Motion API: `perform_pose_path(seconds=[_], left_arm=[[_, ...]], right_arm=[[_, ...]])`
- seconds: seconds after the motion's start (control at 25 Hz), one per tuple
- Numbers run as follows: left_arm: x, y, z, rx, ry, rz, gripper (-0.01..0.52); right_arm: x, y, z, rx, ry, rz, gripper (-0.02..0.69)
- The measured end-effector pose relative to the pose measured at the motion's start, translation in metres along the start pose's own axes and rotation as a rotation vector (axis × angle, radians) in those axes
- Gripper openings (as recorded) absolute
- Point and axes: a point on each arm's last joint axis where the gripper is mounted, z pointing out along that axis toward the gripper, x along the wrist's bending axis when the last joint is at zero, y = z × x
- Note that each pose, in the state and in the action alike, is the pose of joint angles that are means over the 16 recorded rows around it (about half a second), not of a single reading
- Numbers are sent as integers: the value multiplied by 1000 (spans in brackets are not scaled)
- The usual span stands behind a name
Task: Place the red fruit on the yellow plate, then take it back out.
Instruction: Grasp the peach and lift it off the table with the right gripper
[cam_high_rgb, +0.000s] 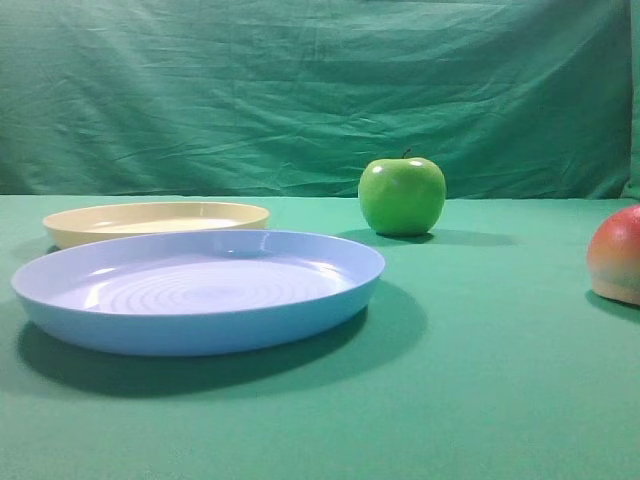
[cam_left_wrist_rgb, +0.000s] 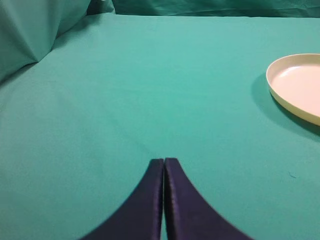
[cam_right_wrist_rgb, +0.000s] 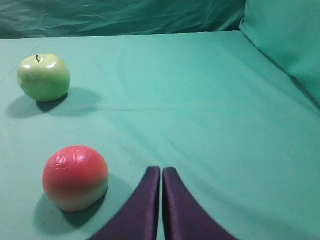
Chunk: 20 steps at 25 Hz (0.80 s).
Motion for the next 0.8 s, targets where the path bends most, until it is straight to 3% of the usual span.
perform_pose_path(seconds=[0.8], left_arm=[[0,0,0,0,0,0,0]], right_arm=[[0,0,0,0,0,0,0]])
